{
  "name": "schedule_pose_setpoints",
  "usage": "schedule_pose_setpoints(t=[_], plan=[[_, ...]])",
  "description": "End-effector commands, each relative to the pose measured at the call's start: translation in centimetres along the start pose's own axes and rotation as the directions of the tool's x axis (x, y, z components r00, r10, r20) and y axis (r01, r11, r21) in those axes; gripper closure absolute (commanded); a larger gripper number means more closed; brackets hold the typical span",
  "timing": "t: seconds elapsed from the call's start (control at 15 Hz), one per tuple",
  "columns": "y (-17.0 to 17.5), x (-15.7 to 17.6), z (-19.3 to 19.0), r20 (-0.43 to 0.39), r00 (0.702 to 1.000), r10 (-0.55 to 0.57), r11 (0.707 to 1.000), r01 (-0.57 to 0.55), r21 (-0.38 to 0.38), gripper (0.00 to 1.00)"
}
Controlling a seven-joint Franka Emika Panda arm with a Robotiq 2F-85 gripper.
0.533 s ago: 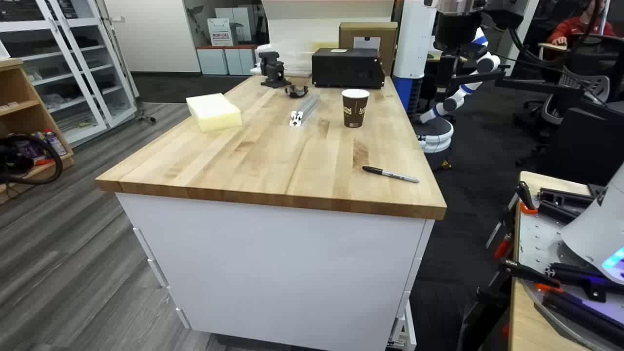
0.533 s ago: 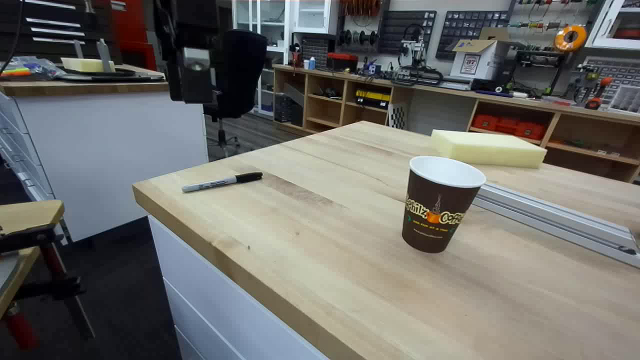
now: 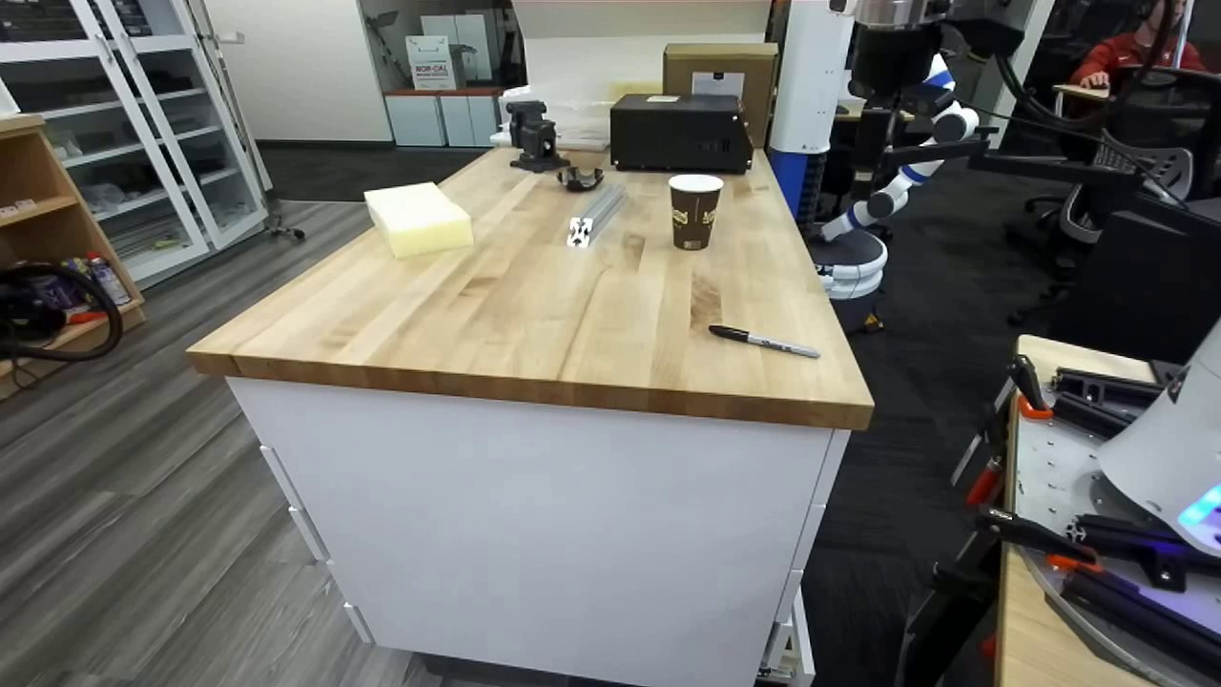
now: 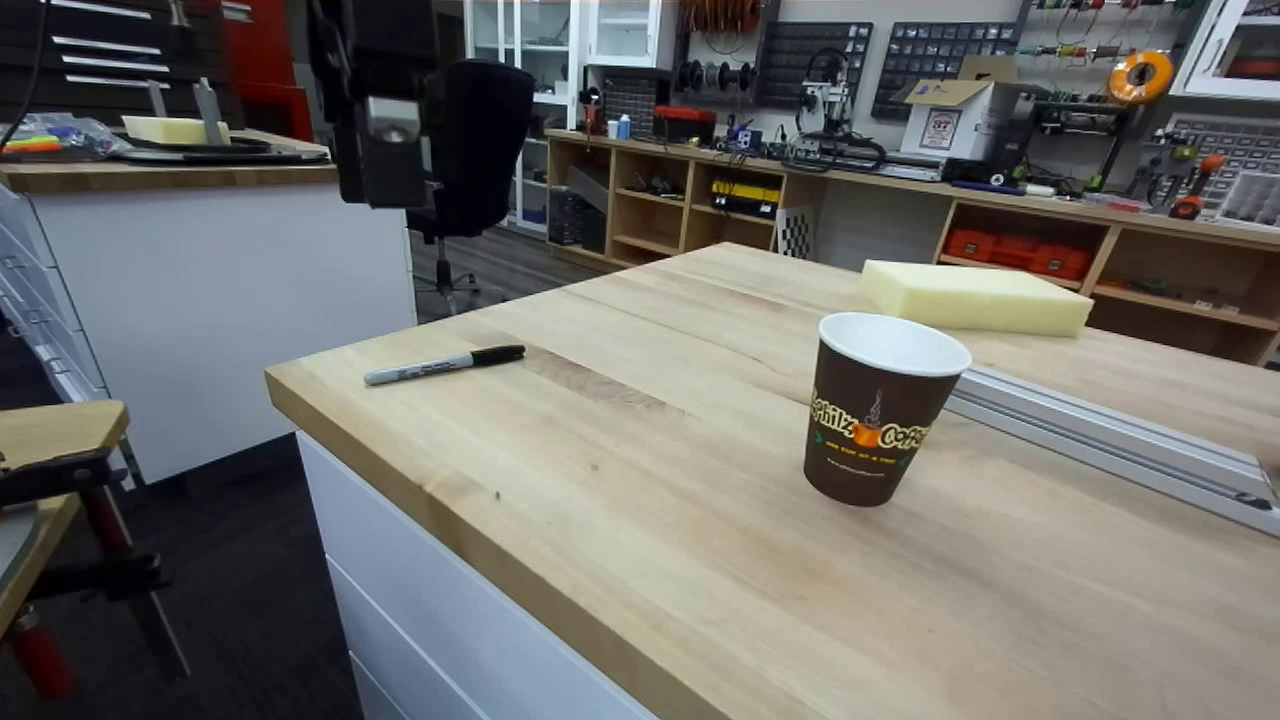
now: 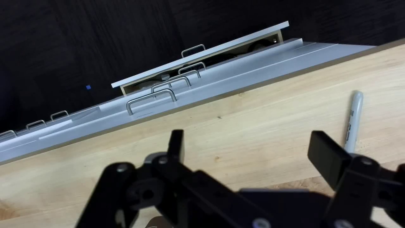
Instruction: Pick the marker and put it in the cup
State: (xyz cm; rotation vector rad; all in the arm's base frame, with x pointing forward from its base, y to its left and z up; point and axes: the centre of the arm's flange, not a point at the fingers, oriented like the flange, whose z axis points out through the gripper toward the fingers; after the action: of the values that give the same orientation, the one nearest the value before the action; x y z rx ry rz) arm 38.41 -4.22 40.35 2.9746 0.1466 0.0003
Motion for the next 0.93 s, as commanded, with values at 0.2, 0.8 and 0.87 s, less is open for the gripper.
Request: schedule_pose_setpoints(t=[0.2,0.8,0.87], plan=[[-2.1,0.4,0.4,-0.006,1.0,-0.014,1.0,0.014,0.018,0.0],[-7.3,2.5,2.7,0.028,0.999,-0.032,0.988,0.028,0.152,0.0],[-8.5,2.8,3.3,0.021,0.999,-0.037,0.983,0.032,0.179,0.0]])
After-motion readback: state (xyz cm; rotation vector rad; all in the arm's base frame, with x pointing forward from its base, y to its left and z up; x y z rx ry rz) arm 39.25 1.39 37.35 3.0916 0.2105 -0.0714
